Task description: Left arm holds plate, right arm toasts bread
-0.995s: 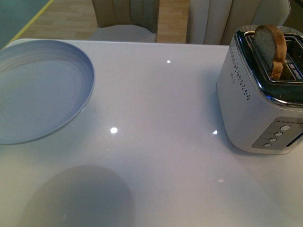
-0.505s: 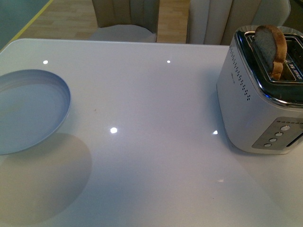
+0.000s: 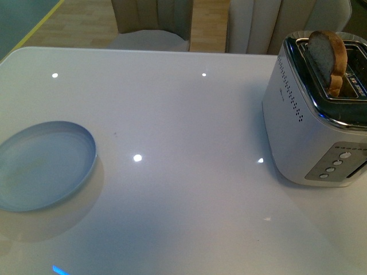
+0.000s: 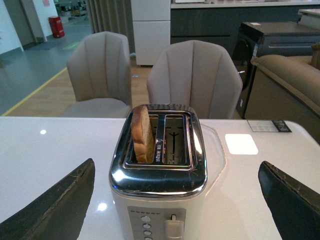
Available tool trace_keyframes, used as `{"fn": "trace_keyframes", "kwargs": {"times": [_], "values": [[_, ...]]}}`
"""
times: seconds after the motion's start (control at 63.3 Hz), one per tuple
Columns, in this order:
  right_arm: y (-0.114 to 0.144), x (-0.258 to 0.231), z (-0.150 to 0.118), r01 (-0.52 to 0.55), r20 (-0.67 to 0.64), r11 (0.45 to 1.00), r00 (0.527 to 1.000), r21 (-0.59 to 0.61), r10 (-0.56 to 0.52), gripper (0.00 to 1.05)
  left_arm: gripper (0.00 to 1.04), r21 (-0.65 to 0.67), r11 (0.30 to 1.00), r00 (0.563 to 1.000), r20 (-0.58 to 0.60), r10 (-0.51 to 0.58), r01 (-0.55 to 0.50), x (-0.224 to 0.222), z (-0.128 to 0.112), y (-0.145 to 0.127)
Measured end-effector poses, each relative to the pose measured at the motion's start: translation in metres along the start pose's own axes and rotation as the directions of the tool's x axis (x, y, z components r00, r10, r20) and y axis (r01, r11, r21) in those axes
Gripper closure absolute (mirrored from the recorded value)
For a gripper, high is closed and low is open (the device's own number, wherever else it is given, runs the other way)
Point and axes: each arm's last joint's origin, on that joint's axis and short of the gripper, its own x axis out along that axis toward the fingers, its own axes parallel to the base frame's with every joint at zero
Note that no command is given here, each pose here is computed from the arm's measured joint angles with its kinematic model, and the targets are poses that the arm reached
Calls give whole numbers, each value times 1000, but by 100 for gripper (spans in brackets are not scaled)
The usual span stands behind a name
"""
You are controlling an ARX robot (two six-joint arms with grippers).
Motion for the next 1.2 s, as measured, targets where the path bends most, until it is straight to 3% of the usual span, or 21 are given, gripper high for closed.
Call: {"fn": "trace_keyframes", "kwargs": {"times": [0.442,0.505,0.821,0.995,1.2], "values": [[0,0,0,0,0,1000,1000,0,0,9,102,18,1000,1000,-1,-6,6,9,-2,5],[0,0,0,0,0,1000,1000,0,0,9,87,21,1000,1000,2,-7,7,9,-4,5],[0,0,0,0,0,1000,1000,0,0,9,37,30,999,999,19,-42,41,1,-3,-2],[0,0,0,0,0,1000,1000,0,0,9,7,43,998,995,87,-58,54,-28,7,-11],[0,0,0,0,0,1000,1000,0,0,9,7,108,992,970,224,-92,69,-84,19,-37]]}}
